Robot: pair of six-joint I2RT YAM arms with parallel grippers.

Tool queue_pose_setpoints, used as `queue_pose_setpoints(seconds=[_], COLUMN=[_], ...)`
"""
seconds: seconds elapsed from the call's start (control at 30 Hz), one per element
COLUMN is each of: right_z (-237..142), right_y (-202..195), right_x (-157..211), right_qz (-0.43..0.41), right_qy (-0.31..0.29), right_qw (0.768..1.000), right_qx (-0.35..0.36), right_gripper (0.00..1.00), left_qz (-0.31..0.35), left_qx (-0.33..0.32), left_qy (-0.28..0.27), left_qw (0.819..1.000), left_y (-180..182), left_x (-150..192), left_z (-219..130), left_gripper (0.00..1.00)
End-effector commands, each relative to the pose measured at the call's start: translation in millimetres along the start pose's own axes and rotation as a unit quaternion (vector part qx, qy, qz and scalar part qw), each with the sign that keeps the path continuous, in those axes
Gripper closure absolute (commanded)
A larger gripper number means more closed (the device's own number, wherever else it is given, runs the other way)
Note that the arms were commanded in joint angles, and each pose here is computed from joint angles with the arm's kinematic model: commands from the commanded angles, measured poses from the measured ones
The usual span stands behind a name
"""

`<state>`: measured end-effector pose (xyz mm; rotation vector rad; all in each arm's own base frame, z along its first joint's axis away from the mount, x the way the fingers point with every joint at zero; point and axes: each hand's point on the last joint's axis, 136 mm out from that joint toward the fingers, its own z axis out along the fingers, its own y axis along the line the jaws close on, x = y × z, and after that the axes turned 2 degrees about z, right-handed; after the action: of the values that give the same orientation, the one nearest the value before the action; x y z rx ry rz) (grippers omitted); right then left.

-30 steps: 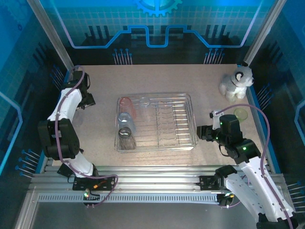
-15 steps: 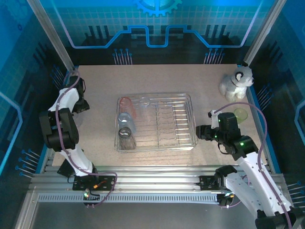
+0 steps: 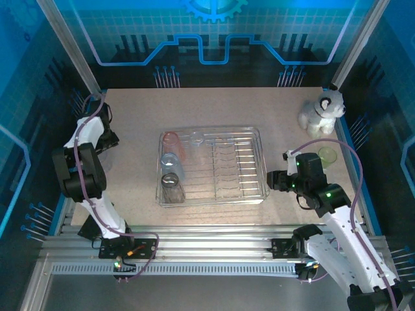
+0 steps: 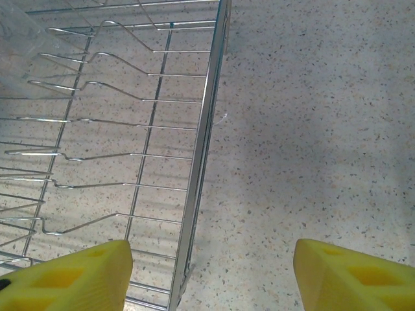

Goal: Load the cups into the dish rack

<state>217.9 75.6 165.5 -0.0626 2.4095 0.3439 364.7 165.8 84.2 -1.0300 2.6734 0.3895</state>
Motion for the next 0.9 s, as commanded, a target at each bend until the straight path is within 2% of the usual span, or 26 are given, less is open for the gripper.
queue_pose_setpoints(seconds=[0.0,0.27,0.4,0.63,0.87], right_z=[-7.7,-6.0,-7.1,-11.3,-10.3], right_y=[-1.6,-1.3,-1.5,-3.1,-5.4], right_x=[-6.9,-5.9,-6.1,-8.3,-9.1], right_qz=[0.003,0.000,0.001,0.000,0.002], right_qy=[-0.011,-0.004,-0.008,-0.018,-0.020], right_qw=[1.000,1.000,1.000,1.000,1.000], right_qx=[0.009,0.011,0.011,0.016,0.022], right_gripper=[0.33,0.33,0.33,0.33,0.33], left_qz=[0.000,0.003,0.008,0.007,0.005], left_qx=[0.014,0.001,0.027,0.073,0.095], left_qy=[0.006,0.023,0.020,0.018,0.022], left_qw=[1.000,1.000,0.999,0.997,0.995], left_y=[-3.7,-0.6,-8.1,-21.0,-27.9], left_x=[-3.1,0.8,1.6,4.0,4.1], left_z=[2.9,17.2,14.5,4.9,0.1], left_gripper=[0.53,0.62,0.69,0.88,1.00])
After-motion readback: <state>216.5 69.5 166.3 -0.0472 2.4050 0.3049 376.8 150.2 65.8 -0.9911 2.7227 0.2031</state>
